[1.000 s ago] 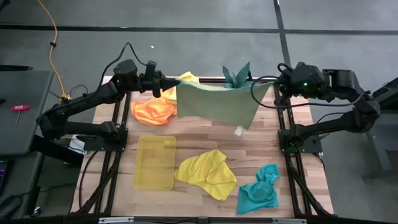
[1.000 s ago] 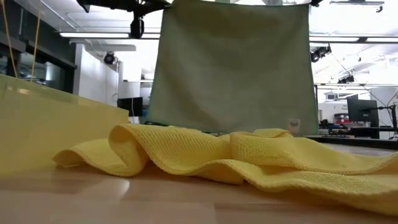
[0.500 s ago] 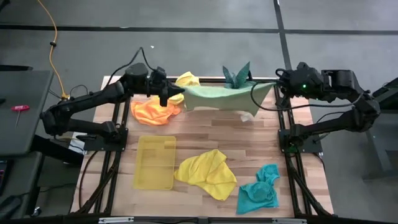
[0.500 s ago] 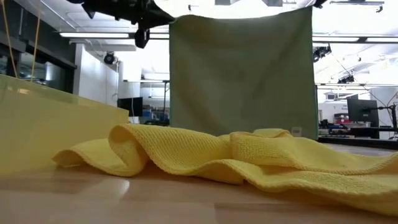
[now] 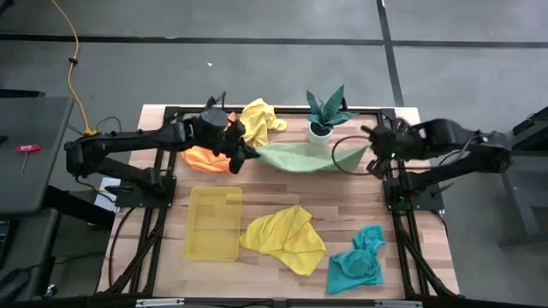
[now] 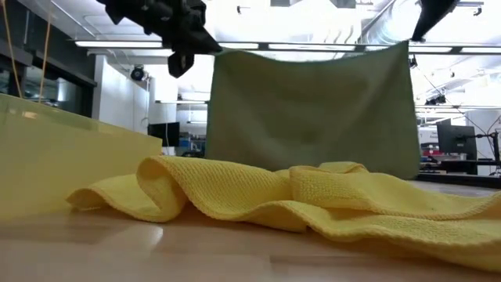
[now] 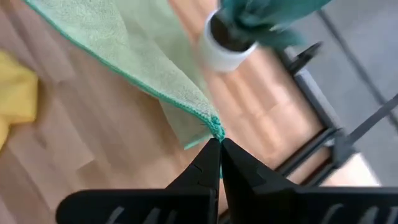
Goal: Fold microfiber towels
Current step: Fold the green microfiber cloth
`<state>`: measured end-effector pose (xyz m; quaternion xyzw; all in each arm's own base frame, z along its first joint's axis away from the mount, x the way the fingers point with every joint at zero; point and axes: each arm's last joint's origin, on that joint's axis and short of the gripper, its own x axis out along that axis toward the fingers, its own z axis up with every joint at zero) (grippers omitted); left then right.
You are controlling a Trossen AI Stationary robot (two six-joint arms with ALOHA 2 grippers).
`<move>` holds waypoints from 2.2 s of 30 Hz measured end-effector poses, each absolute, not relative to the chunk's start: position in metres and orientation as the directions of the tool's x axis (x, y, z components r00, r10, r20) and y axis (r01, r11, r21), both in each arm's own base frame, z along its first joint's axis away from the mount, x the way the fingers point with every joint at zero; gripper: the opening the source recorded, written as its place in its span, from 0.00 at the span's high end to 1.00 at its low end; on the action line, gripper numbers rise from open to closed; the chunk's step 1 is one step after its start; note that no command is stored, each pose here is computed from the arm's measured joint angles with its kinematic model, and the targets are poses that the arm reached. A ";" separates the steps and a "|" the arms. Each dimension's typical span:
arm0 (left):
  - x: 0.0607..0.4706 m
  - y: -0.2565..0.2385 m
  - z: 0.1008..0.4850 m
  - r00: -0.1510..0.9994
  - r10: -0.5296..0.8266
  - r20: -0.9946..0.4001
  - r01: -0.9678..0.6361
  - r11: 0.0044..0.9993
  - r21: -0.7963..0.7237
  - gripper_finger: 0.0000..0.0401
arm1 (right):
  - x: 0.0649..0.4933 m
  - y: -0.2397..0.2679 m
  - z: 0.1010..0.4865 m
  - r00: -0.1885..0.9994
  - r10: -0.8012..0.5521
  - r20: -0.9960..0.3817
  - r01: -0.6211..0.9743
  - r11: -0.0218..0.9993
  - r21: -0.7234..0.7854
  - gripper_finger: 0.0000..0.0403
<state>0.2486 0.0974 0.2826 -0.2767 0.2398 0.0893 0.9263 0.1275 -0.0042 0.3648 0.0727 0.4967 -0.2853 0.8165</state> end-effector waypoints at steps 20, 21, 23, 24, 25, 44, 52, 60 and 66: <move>0.312 0.016 0.183 0.596 -0.192 -0.779 -0.382 0.786 -0.486 1.00 | 0.143 0.051 0.255 0.287 -0.038 -0.957 0.590 0.794 0.146 1.00; 0.314 0.011 0.178 0.586 -0.203 -0.785 -0.382 0.784 -0.488 1.00 | 0.143 0.054 0.251 0.288 -0.018 -0.958 0.590 0.791 0.162 1.00; 0.316 0.000 0.170 0.555 -0.217 -0.803 -0.392 0.783 -0.483 1.00 | 0.141 0.060 0.246 0.285 0.017 -0.959 0.592 0.784 0.189 1.00; 0.317 -0.005 0.167 0.544 -0.225 -0.808 -0.395 0.781 -0.483 1.00 | 0.141 0.063 0.244 0.283 0.034 -0.958 0.591 0.781 0.202 1.00; 0.317 -0.009 0.164 0.535 -0.233 -0.812 -0.399 0.777 -0.487 1.00 | 0.140 0.066 0.243 0.281 0.055 -0.958 0.589 0.778 0.217 1.00; 0.312 -0.025 0.178 0.504 -0.468 -0.726 -0.309 0.687 -0.658 1.00 | 0.142 0.087 0.263 0.246 0.387 -0.889 0.537 0.709 0.457 1.00; 0.305 0.004 0.205 0.606 -0.431 -0.668 -0.290 0.663 -0.690 1.00 | 0.144 0.076 0.267 0.339 0.313 -0.887 0.552 0.698 0.457 1.00; 0.296 0.042 0.216 0.673 -0.299 -0.677 -0.343 0.684 -0.644 1.00 | 0.137 0.043 0.278 0.476 -0.007 -0.880 0.700 0.609 0.374 1.00; 0.289 0.054 0.208 0.623 -0.176 -0.762 -0.451 0.716 -0.534 1.00 | 0.132 0.023 0.274 0.393 -0.201 -0.897 0.827 0.503 0.250 1.00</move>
